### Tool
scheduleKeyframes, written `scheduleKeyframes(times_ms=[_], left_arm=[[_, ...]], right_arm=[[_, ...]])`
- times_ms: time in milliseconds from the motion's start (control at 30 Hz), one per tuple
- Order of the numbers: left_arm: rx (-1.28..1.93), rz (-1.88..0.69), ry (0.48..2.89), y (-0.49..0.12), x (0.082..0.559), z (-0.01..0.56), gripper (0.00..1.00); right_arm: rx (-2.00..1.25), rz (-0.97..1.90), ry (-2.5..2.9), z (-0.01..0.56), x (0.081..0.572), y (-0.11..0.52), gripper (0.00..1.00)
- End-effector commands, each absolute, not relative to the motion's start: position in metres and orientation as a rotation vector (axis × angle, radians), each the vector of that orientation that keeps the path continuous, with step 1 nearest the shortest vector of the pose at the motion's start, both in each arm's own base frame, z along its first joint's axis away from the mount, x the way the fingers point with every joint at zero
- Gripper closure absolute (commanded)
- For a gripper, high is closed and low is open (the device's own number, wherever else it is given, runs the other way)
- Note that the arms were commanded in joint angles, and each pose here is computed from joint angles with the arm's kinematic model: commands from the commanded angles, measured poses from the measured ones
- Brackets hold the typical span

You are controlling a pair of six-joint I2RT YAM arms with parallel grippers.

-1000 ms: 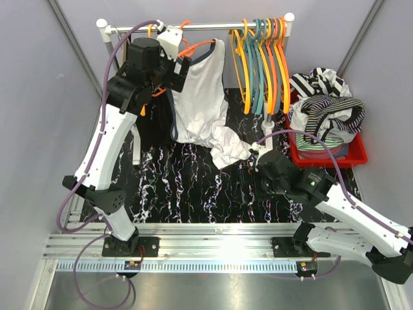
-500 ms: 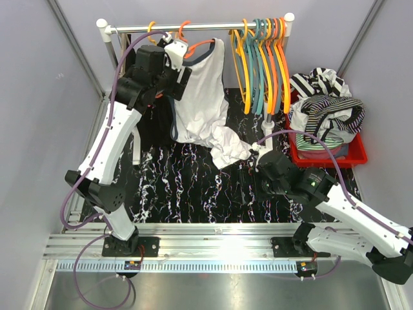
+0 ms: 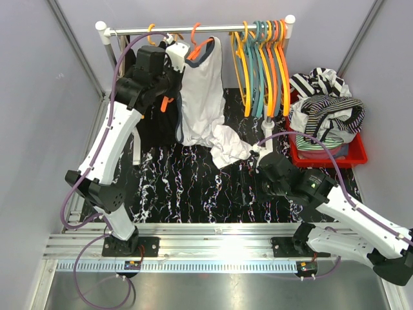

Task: Remove the tank top from the hanger

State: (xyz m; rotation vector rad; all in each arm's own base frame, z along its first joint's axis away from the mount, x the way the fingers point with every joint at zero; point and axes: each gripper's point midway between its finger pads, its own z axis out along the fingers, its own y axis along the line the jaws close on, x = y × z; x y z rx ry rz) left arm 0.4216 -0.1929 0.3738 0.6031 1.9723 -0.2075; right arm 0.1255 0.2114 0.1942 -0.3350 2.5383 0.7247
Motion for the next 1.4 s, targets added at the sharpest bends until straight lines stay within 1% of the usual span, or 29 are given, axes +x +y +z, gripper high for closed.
scheduleKeyframes(times_ms=[0, 67, 200, 367, 633, 733, 867, 933, 967, 1033, 1167, 1233, 1367], left_arm=[[0.527, -0.221, 1.919, -0.188, 0.413, 0.402, 1.0], [0.489, -0.245, 1.867, -0.191, 0.415, 0.417, 1.0], [0.382, -0.19, 1.796, -0.18, 0.419, 0.447, 1.0], [0.338, -0.173, 1.698, -0.184, 0.417, 0.476, 1.0], [0.3, -0.184, 1.609, -0.188, 0.408, 0.501, 1.0], [0.297, -0.196, 1.628, -0.184, 0.397, 0.498, 1.0], [0.341, -0.238, 1.697, -0.189, 0.359, 0.475, 1.0], [0.351, -0.269, 1.739, -0.188, 0.329, 0.452, 1.0], [0.384, -0.294, 1.754, -0.196, 0.312, 0.442, 1.0], [0.39, -0.315, 1.812, -0.189, 0.281, 0.414, 1.0], [0.391, -0.452, 1.889, -0.18, 0.218, 0.374, 1.0], [0.384, -0.485, 1.934, -0.171, 0.198, 0.36, 1.0], [0.402, -0.64, 2.014, -0.162, 0.152, 0.334, 1.0]], right_arm=[[-0.326, 0.788, 2.49, 0.205, 0.125, 0.218, 0.04], [-0.326, 0.783, 2.493, 0.202, 0.125, 0.217, 0.04], [-0.317, 0.778, 2.485, 0.203, 0.125, 0.214, 0.03], [-0.31, 0.778, 2.488, 0.2, 0.123, 0.212, 0.03], [-0.312, 0.772, 2.489, 0.198, 0.123, 0.21, 0.02], [-0.315, 0.775, 2.488, 0.198, 0.122, 0.21, 0.01], [-0.311, 0.789, 2.454, 0.21, 0.123, 0.209, 0.0], [-0.316, 0.815, 2.414, 0.221, 0.125, 0.21, 0.0], [-0.322, 0.823, 2.399, 0.225, 0.125, 0.211, 0.0], [-0.331, 0.827, 2.376, 0.231, 0.127, 0.212, 0.0], [-0.35, 0.821, 2.367, 0.234, 0.133, 0.218, 0.0], [-0.347, 0.836, 2.339, 0.243, 0.137, 0.222, 0.0], [-0.318, 0.877, 2.268, 0.264, 0.149, 0.235, 0.0]])
